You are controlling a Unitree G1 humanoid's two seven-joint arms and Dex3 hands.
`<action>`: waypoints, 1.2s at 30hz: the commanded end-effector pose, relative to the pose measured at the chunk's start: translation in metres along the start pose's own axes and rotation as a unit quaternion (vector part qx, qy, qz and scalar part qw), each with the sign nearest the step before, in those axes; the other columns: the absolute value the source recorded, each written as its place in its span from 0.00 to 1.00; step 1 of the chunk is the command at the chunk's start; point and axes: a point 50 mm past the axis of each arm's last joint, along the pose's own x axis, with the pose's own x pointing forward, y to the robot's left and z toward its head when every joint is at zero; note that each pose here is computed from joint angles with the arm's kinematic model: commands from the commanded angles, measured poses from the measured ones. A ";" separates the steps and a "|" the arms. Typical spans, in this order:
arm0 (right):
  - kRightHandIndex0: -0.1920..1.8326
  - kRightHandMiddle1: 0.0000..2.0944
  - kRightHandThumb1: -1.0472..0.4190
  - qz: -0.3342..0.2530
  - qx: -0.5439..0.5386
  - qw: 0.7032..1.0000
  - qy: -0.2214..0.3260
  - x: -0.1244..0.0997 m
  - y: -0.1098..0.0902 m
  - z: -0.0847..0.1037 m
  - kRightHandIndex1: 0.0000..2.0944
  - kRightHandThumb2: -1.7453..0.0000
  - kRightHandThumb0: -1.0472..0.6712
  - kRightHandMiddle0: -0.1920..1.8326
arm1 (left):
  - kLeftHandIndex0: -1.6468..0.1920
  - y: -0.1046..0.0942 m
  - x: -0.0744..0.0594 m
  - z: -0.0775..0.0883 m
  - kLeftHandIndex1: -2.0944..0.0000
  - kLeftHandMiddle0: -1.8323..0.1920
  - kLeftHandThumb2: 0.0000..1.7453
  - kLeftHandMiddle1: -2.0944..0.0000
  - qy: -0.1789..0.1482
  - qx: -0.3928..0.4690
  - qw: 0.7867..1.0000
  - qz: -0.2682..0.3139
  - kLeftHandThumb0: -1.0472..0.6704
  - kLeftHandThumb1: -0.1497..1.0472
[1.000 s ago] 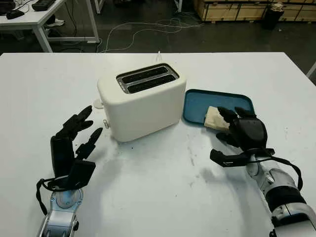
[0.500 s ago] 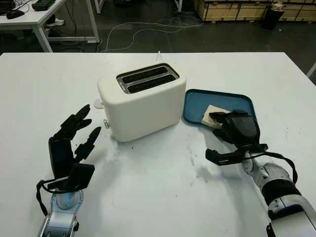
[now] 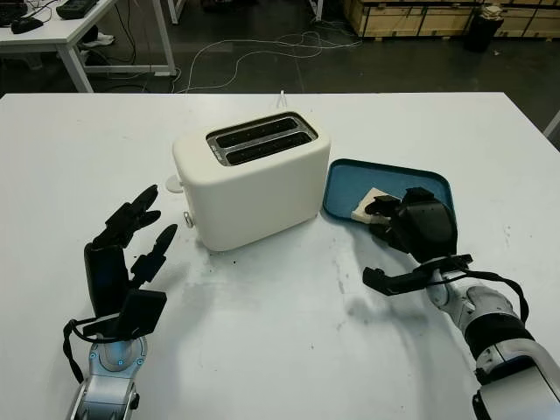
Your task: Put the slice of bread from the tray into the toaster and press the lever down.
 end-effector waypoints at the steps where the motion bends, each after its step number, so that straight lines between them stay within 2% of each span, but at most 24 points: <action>1: 0.44 0.42 0.09 -0.047 0.004 0.999 -0.015 0.012 -0.019 0.000 0.72 0.86 0.32 0.47 | 0.49 -0.002 0.000 0.000 0.99 0.65 0.09 0.60 0.001 0.002 1.000 -0.002 0.47 0.89; 4: 0.45 0.44 0.09 -0.081 -0.013 0.996 -0.036 0.020 -0.036 0.002 0.72 0.80 0.30 0.46 | 0.49 -0.003 0.000 0.000 1.00 0.65 0.09 0.61 0.004 0.002 1.000 -0.003 0.47 0.89; 5: 0.45 0.45 0.09 -0.098 -0.019 0.994 -0.046 0.023 -0.044 0.004 0.74 0.80 0.29 0.47 | 0.49 -0.003 0.000 0.000 1.00 0.65 0.09 0.61 0.002 0.002 1.000 -0.003 0.47 0.89; 6: 0.45 0.49 0.09 -0.112 -0.022 0.992 -0.054 0.025 -0.049 0.005 0.80 0.79 0.29 0.46 | 0.49 -0.003 0.000 0.000 1.00 0.65 0.09 0.61 0.001 0.001 1.000 -0.004 0.47 0.89; 9: 0.48 0.53 0.09 -0.164 -0.023 0.983 -0.079 0.034 -0.071 0.009 0.83 0.81 0.29 0.46 | 0.49 -0.003 -0.001 0.000 1.00 0.66 0.09 0.61 0.002 -0.001 1.000 -0.004 0.47 0.89; 11: 0.48 0.50 0.09 -0.188 -0.028 0.977 -0.095 0.039 -0.085 0.012 0.83 0.80 0.27 0.46 | 0.49 -0.003 0.000 0.000 1.00 0.66 0.09 0.61 0.002 0.002 1.000 -0.005 0.47 0.89; 12: 0.48 0.55 0.09 -0.198 -0.030 0.975 -0.102 0.041 -0.091 0.013 0.83 0.79 0.27 0.45 | 0.49 -0.003 0.000 0.000 1.00 0.66 0.09 0.61 0.002 0.002 1.000 -0.005 0.46 0.89; 13: 0.49 0.69 0.09 -0.210 -0.030 0.971 -0.109 0.043 -0.098 0.014 0.83 0.80 0.27 0.41 | 0.49 -0.003 0.000 0.000 1.00 0.66 0.09 0.61 0.003 0.001 1.000 -0.005 0.46 0.89; 14: 0.50 0.76 0.09 -0.222 -0.030 0.968 -0.117 0.046 -0.105 0.015 0.83 0.81 0.28 0.39 | 0.49 -0.003 -0.001 0.000 1.00 0.66 0.09 0.61 0.003 0.001 1.000 -0.005 0.46 0.89; 15: 0.50 0.80 0.09 -0.229 -0.030 0.965 -0.123 0.048 -0.110 0.016 0.83 0.83 0.29 0.37 | 0.49 -0.003 -0.001 0.000 1.00 0.66 0.09 0.61 0.002 0.001 1.000 -0.005 0.46 0.89; 17: 0.51 0.76 0.09 -0.230 -0.018 0.963 -0.136 0.054 -0.124 0.018 0.83 0.84 0.30 0.39 | 0.49 -0.003 -0.001 0.000 1.00 0.66 0.09 0.61 0.002 -0.001 1.000 -0.005 0.47 0.89; 19: 0.54 0.80 0.09 -0.206 0.035 0.968 -0.141 0.062 -0.137 0.017 0.83 0.84 0.31 0.41 | 0.49 -0.004 -0.001 0.000 1.00 0.66 0.09 0.61 0.001 -0.002 1.000 -0.006 0.47 0.89; 22: 0.55 0.83 0.09 -0.128 0.171 0.969 -0.124 0.081 -0.156 0.012 0.83 0.84 0.30 0.44 | 0.49 -0.004 -0.001 0.000 1.00 0.66 0.09 0.61 0.000 0.000 1.000 -0.006 0.47 0.89; 27: 0.57 0.79 0.09 -0.023 0.315 0.941 -0.123 0.113 -0.189 0.008 0.83 0.89 0.30 0.49 | 0.49 -0.004 -0.001 0.000 1.00 0.66 0.09 0.61 0.001 -0.001 1.000 -0.006 0.47 0.89; 32: 0.59 0.74 0.09 0.042 0.398 0.902 -0.163 0.138 -0.215 0.023 0.80 0.93 0.27 0.54 | 0.49 -0.004 -0.001 -0.001 1.00 0.66 0.09 0.61 0.003 0.003 1.000 -0.005 0.46 0.89; 36: 0.59 0.79 0.09 0.104 0.430 0.874 -0.201 0.155 -0.225 0.049 0.83 0.90 0.28 0.52 | 0.50 -0.005 -0.002 0.000 1.00 0.66 0.09 0.61 0.004 0.000 1.000 -0.009 0.47 0.89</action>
